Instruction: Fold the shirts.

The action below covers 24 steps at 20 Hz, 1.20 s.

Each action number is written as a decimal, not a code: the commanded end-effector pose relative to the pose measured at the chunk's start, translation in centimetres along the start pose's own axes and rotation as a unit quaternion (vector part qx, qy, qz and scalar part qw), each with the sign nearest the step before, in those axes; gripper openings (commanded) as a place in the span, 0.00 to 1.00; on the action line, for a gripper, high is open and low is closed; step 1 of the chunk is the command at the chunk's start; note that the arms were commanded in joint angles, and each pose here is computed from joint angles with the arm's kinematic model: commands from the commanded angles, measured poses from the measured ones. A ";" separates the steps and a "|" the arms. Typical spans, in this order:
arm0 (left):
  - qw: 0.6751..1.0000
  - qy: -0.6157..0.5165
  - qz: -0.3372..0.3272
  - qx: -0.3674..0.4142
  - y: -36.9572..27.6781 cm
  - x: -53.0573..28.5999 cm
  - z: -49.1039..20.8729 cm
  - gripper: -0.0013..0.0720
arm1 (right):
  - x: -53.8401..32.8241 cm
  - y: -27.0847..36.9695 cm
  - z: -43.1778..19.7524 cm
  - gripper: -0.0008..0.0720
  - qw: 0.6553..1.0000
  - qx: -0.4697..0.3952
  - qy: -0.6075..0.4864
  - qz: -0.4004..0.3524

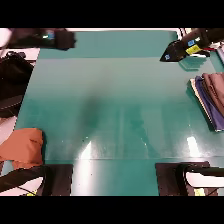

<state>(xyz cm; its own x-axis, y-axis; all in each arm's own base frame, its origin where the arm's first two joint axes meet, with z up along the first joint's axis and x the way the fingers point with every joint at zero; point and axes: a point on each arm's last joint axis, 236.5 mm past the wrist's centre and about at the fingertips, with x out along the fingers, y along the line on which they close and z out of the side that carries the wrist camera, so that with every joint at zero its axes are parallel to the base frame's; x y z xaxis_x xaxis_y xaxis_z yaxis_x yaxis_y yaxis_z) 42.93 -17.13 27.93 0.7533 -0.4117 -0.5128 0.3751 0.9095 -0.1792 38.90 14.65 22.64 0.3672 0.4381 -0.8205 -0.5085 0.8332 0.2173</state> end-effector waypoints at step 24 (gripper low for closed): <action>0.910 0.272 0.294 -0.105 17.7 -10.7 -25.6 0.05 | 1.0 -3.7 -9.9 0.04 0.991 0.129 -0.022 -0.039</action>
<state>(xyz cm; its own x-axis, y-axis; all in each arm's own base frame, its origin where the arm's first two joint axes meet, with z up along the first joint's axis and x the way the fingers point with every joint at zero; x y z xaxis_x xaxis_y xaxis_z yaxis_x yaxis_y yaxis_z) 23.50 6.64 2.45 0.1954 0.2169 -0.9565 -0.2065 0.9625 0.1760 32.90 8.69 13.90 0.3895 0.3795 -0.8392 -0.2499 0.9205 0.3002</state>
